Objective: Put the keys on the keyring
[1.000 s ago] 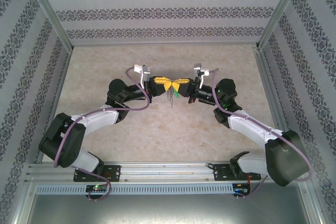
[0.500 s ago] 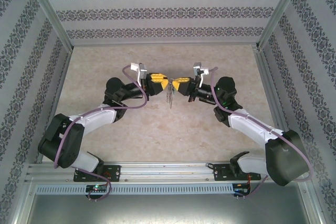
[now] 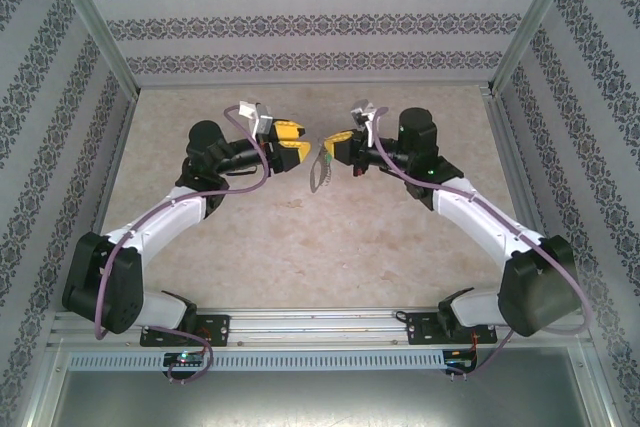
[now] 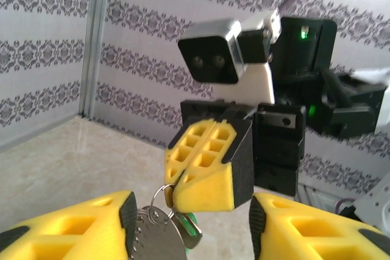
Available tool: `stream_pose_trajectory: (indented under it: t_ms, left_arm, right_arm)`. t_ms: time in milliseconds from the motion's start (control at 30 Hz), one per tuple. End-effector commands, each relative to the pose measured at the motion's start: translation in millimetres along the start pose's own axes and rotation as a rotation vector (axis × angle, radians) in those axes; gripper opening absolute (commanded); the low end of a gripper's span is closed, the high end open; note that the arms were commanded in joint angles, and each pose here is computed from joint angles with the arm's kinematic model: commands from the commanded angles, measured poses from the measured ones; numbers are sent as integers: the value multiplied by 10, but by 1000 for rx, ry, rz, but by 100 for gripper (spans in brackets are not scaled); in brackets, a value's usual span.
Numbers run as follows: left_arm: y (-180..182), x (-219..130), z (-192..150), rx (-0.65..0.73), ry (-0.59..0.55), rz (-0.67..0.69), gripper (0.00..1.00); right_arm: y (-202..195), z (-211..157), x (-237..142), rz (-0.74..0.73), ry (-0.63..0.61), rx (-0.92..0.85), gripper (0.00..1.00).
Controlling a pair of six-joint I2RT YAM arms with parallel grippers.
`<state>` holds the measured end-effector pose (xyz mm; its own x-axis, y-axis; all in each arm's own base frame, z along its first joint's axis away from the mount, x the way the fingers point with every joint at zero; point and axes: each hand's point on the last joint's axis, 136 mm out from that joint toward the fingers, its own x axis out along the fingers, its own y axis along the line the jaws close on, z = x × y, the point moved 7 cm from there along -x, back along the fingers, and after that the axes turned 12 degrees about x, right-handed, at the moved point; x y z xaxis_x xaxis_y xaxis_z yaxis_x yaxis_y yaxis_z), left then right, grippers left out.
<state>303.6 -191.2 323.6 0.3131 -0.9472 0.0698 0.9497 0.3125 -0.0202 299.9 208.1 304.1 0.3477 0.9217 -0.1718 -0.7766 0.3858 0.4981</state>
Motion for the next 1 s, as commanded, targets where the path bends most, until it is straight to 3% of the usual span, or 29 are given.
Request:
stream_pose_trajectory:
  t_ms: [0, 200, 400, 633, 967]
  left_arm:
    - [62, -21, -30, 19, 84, -22, 57]
    - [154, 54, -63, -13, 169, -67, 68]
    - [244, 112, -158, -37, 258, -83, 70]
    - [314, 182, -256, -104, 347, -143, 59]
    - [286, 237, -306, -146, 354, -210, 50]
  right_arm:
    - [-25, -11, -4, -13, 99, -88, 0]
    - [-27, -10, 3, 15, 165, -111, 0]
    - [-14, -40, -7, 46, 202, -104, 0]
    - [14, -69, 9, 101, 235, -88, 0]
    - [-2, -63, 27, 103, 237, -91, 0]
